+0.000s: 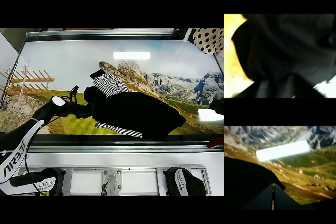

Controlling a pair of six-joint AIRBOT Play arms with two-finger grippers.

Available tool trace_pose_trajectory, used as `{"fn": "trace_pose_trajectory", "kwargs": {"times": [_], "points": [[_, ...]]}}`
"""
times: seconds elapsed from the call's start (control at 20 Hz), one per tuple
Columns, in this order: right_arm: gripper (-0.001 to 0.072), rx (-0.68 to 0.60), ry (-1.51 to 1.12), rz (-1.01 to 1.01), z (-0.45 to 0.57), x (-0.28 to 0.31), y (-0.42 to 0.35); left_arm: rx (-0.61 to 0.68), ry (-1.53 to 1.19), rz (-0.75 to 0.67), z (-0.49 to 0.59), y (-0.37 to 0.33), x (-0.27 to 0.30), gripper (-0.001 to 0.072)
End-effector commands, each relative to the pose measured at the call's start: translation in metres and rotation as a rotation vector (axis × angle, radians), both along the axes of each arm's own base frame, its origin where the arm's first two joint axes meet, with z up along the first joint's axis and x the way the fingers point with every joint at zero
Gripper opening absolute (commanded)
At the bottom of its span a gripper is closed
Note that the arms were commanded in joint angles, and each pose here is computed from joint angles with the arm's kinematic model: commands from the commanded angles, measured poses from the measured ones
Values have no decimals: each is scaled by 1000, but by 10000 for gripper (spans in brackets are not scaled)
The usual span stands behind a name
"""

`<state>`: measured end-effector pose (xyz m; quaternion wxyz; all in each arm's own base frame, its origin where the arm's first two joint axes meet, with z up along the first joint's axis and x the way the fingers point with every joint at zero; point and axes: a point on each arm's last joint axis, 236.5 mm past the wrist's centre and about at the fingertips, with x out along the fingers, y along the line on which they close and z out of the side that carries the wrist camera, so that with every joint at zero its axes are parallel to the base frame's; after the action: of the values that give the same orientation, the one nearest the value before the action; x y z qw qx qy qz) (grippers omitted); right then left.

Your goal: Fold the clothes and pants, and hang the long-sleeved shirts on hangers.

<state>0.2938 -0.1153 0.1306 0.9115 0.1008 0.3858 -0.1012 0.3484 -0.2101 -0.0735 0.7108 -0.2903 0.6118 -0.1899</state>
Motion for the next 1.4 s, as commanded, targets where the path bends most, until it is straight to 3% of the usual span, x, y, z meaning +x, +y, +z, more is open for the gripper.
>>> {"fn": "trace_pose_trajectory", "kwargs": {"times": [0.0,0.05,0.15,0.2,0.25,0.45,0.7,0.8,0.85,0.9,0.95,1.05,1.2,1.35], "points": [[31,60,249,-99,-84,-39,-17,-12,17,-42,-5,-14,11,17],[69,108,307,-117,-110,-49,-14,-15,7,-50,-1,-15,13,17],[516,206,424,-119,-160,-68,2,-21,-19,-73,7,-18,17,17],[552,266,474,-117,-183,-76,13,-24,-22,-79,9,-19,18,17],[505,323,505,-119,-200,-80,24,-27,-23,-84,12,-20,18,17],[496,551,445,-143,-237,-54,59,-29,-24,-87,13,-20,19,17],[496,604,426,-111,-257,-23,89,-31,-23,-87,13,-21,18,17],[495,570,414,-67,-258,-14,101,-32,-21,-89,13,-21,18,17],[462,551,406,-39,-257,-9,108,-33,-16,-93,13,-21,16,17],[224,536,399,-4,-252,-3,113,-37,-10,-101,14,-21,14,17],[50,516,373,39,-241,7,117,-43,-13,-101,20,-19,14,17],[19,457,272,128,-190,38,114,-58,-104,-67,59,-5,28,17],[19,258,-55,251,-32,91,97,-107,-379,-48,193,23,51,18],[18,66,-468,304,161,83,103,-99,-742,-83,354,40,25,18]]}}
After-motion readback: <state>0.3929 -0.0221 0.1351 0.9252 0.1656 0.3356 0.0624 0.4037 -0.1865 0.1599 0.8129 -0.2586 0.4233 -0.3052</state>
